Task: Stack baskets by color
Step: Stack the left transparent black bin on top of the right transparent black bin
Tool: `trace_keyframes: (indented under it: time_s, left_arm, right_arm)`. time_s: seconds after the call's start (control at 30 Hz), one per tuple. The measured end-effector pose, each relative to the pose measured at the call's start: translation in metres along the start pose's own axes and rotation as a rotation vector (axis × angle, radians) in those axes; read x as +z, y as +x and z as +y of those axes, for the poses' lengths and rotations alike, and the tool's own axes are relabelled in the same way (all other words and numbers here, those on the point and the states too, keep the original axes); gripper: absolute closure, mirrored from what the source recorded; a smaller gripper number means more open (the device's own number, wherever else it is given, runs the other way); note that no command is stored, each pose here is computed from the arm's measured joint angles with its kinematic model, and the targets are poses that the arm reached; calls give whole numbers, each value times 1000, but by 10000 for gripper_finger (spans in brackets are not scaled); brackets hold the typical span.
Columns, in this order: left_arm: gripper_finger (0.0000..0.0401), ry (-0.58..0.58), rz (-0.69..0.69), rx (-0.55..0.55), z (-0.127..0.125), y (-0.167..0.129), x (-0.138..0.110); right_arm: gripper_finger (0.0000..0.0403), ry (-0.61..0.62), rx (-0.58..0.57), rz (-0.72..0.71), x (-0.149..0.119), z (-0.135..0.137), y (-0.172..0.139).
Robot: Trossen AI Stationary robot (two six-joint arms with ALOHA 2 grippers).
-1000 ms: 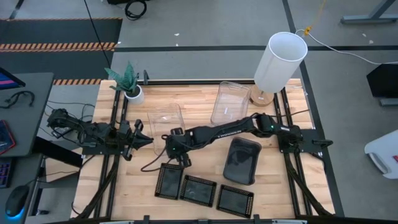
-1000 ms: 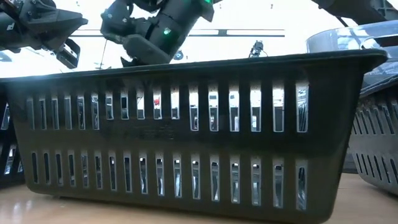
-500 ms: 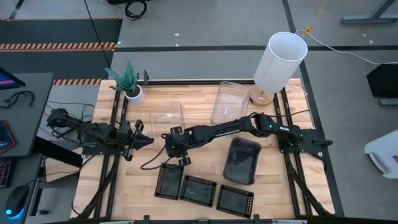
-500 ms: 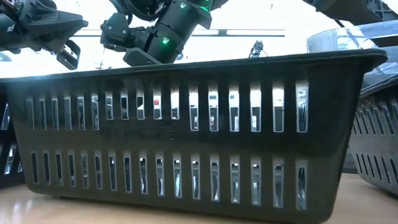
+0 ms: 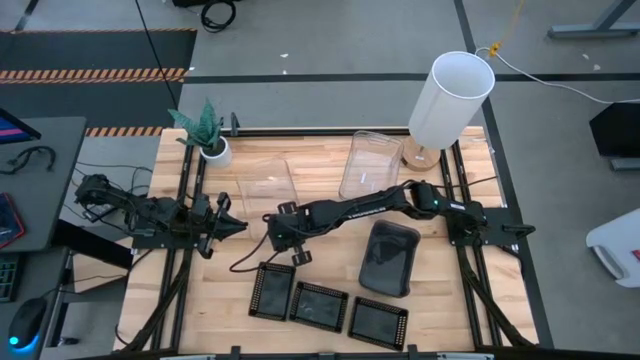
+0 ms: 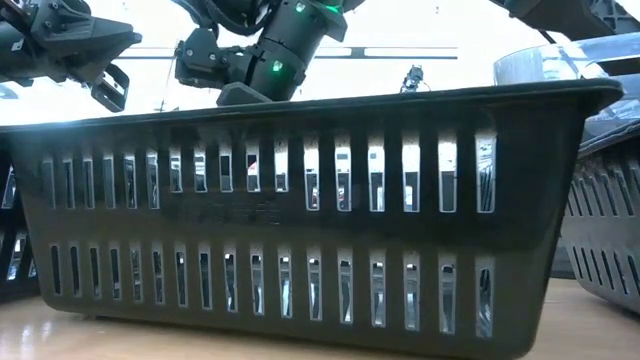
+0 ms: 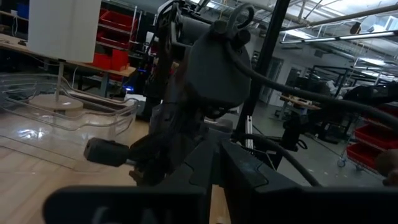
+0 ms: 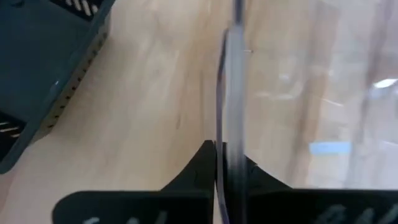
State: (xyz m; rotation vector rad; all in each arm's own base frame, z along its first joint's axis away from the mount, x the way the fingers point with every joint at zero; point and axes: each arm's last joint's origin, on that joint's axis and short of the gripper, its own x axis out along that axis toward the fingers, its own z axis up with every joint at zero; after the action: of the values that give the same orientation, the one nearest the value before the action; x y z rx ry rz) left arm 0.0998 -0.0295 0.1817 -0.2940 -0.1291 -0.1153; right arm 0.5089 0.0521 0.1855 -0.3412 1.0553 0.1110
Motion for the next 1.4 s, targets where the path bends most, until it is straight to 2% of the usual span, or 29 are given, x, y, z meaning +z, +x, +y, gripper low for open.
trace_keyframes:
  time_s: [0.23,0.83,1.03,1.4]
  left_arm:
    - [371,0,-1,0,0,0,0]
    - [373,0,0,0,0,0,0]
    - [366,0,-1,0,0,0,0]
    - [371,0,0,0,0,0,0]
  right_arm:
    - [396,-2,-56,46,-2,-3,-18]
    - [395,67,-305,55,1,-14,-111]
    - [395,80,-369,82,-3,-12,-133]
    - [394,153,-334,188,-23,-11,-172]
